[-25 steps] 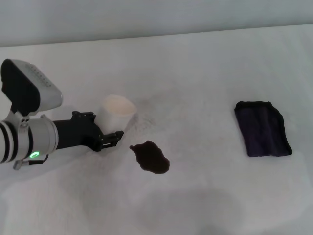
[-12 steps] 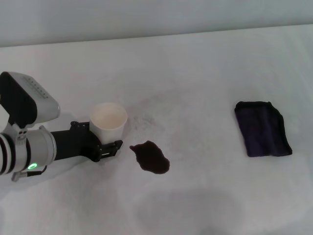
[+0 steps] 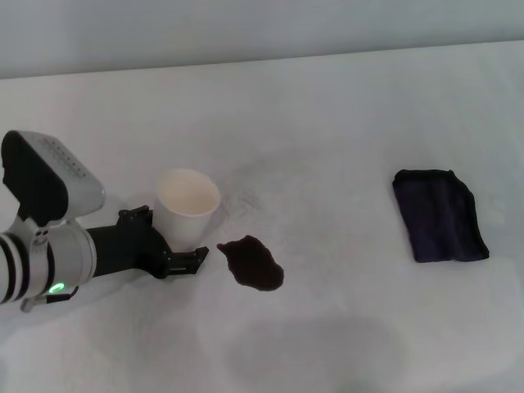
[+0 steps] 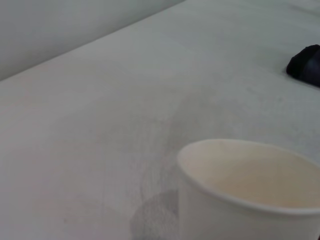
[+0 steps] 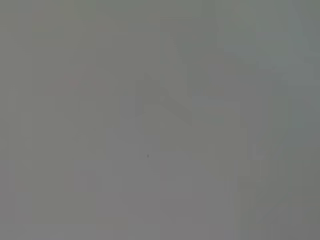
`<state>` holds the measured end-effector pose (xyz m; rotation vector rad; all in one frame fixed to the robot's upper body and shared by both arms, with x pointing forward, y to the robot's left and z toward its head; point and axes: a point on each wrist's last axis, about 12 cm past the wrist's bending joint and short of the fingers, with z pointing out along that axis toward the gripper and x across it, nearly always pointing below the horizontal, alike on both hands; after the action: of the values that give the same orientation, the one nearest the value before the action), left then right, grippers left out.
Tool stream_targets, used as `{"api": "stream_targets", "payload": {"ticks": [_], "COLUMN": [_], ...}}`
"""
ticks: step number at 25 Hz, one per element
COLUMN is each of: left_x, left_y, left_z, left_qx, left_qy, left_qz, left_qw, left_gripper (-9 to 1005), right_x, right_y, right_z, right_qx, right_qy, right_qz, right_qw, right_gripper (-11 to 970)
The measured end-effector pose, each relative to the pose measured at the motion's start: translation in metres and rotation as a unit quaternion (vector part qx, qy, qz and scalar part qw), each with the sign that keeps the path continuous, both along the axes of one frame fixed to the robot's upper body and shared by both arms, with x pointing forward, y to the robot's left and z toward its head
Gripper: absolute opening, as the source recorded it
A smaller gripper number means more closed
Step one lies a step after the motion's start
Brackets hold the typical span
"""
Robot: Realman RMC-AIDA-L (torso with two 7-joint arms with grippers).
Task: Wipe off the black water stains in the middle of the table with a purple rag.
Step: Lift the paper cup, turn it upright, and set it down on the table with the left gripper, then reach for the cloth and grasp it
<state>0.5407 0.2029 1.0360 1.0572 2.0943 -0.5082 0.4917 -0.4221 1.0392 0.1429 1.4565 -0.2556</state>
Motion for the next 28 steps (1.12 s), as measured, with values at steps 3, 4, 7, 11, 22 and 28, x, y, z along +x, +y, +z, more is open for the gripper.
{"api": "stream_targets", "payload": {"ticks": [3, 4, 7, 11, 22, 28], "left_x": [-0.006, -0.008, -0.013, -0.020, -0.041, -0.048], "left_y": [0.003, 0.004, 0.008, 0.011, 0.027, 0.040], "left_z": [0.000, 0.000, 0.002, 0.002, -0.002, -0.008], "left_qx": [-0.002, -0.002, -0.005, -0.009, -0.014, -0.007], "left_qy": [-0.005, -0.007, -0.014, -0.011, -0.008, -0.018], "left_qz": [0.006, 0.008, 0.016, 0.020, 0.052, 0.100], "left_qw": [1.000, 1.000, 1.000, 1.000, 0.998, 0.995], "left_gripper": [862, 892, 890, 888, 888, 887], "right_x": [0.000, 0.000, 0.000, 0.001, 0.003, 0.001], "right_y": [0.000, 0.000, 0.000, 0.000, 0.001, 0.011], "right_z": [0.000, 0.000, 0.000, 0.001, 0.004, 0.006], "right_qx": [0.000, 0.000, 0.000, -0.002, -0.008, -0.083], "right_qy": [0.000, 0.000, -0.001, -0.001, -0.007, -0.002], "right_qz": [0.000, 0.000, 0.000, 0.002, 0.006, 0.055], "right_qw": [1.000, 1.000, 1.000, 1.000, 1.000, 0.995], "right_gripper": [814, 814, 814, 814, 813, 813]}}
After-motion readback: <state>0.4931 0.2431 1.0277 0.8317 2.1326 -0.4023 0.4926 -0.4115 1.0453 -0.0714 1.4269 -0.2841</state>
